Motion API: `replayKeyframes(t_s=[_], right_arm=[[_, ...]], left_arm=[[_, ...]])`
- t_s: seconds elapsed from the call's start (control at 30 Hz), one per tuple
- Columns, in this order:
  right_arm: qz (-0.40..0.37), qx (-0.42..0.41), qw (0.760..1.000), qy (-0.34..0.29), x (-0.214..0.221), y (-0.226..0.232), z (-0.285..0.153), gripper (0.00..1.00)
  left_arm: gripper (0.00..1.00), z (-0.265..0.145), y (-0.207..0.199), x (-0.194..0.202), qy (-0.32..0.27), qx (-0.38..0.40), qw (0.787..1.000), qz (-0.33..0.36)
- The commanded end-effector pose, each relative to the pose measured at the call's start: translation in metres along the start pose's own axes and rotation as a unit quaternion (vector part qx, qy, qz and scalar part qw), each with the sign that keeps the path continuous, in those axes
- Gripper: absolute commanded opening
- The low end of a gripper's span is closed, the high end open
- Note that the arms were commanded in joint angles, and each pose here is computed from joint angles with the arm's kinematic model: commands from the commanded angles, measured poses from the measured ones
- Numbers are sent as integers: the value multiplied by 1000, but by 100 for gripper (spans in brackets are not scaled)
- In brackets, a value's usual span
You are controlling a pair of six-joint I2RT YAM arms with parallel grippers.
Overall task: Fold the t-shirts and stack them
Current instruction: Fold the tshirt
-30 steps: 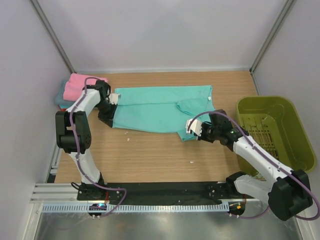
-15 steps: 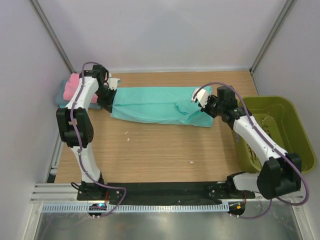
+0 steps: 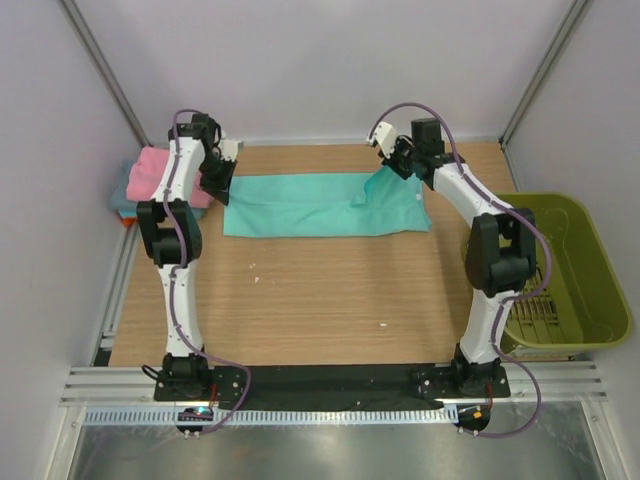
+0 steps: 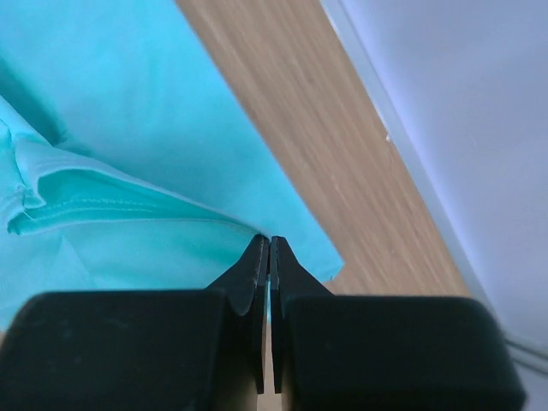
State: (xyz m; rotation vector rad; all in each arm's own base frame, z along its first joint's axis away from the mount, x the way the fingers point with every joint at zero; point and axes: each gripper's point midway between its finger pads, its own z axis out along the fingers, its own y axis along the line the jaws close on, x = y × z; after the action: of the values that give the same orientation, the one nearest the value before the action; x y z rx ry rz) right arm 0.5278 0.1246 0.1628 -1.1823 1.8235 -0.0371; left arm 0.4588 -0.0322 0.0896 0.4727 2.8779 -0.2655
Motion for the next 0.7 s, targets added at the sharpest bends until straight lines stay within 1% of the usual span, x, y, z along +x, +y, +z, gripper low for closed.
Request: replayKeyframes(t_s=[0.0,0.07,0.1,0.13,0.17,0.2,0.23,0.27,0.3,0.33,0.37,0.4,0.43,0.47,0.5,0.53,0.57,0.6,0.63,0.67], right_arm=[[-9,27,999,-39,-29,-33,20,2],[-3,19,1000,-21,-14,-32,41,2],[-6,23,1000,-20,-17,-36,44,8],[-2,33,999,-12,-14,-39,46,27],[5,42,999,-10,-13,-42,48,35],[21,53,998,-13,-15,-45,44,41],[26,80,996,-16,-19,-55,39,45],[32,92,995,-20,-21,-58,33,50],[42,101,994,-25,-24,-59,22,53],[54,104,992,-37,-31,-59,15,55],[68,97,992,-35,-28,-51,13,55],[79,98,991,-49,-38,-53,1,55],[93,89,990,-52,-40,-49,-2,55],[137,64,987,-49,-39,-34,-1,55],[161,54,984,-49,-39,-29,-1,56],[192,33,980,-32,-31,-16,4,55],[232,16,972,-34,-34,-10,7,55],[252,-4,967,-26,-32,0,10,54],[271,-35,962,-2,-19,17,20,52],[291,-47,955,-8,-26,19,22,52]], left_arm=[[0,8,14,-14,0,-9,1000,-7],[1,8,23,-26,-16,-29,999,-14],[16,12,25,-27,-15,-35,999,-17],[26,16,26,-25,-11,-35,999,-21],[32,16,25,-26,-15,-35,999,-26],[37,14,25,-26,-17,-36,999,-30],[39,7,22,-22,-19,-36,999,-33],[40,3,23,-25,-31,-39,998,-35],[41,0,20,-24,-35,-40,998,-39],[41,-21,18,-35,-75,-49,995,-35],[41,-16,16,-26,-67,-44,996,-39],[42,-23,11,-28,-80,-39,995,-39],[43,-28,7,-29,-90,-32,995,-39],[44,-36,3,-33,-106,-26,993,-38],[44,-34,-6,-32,-107,-3,993,-43],[45,-32,-15,-33,-105,5,994,-41],[45,-25,-18,-32,-98,12,994,-39],[44,-22,-24,-34,-96,21,995,-35],[44,-16,-32,-36,-92,28,995,-27],[43,-12,-35,-37,-89,33,995,-27]])
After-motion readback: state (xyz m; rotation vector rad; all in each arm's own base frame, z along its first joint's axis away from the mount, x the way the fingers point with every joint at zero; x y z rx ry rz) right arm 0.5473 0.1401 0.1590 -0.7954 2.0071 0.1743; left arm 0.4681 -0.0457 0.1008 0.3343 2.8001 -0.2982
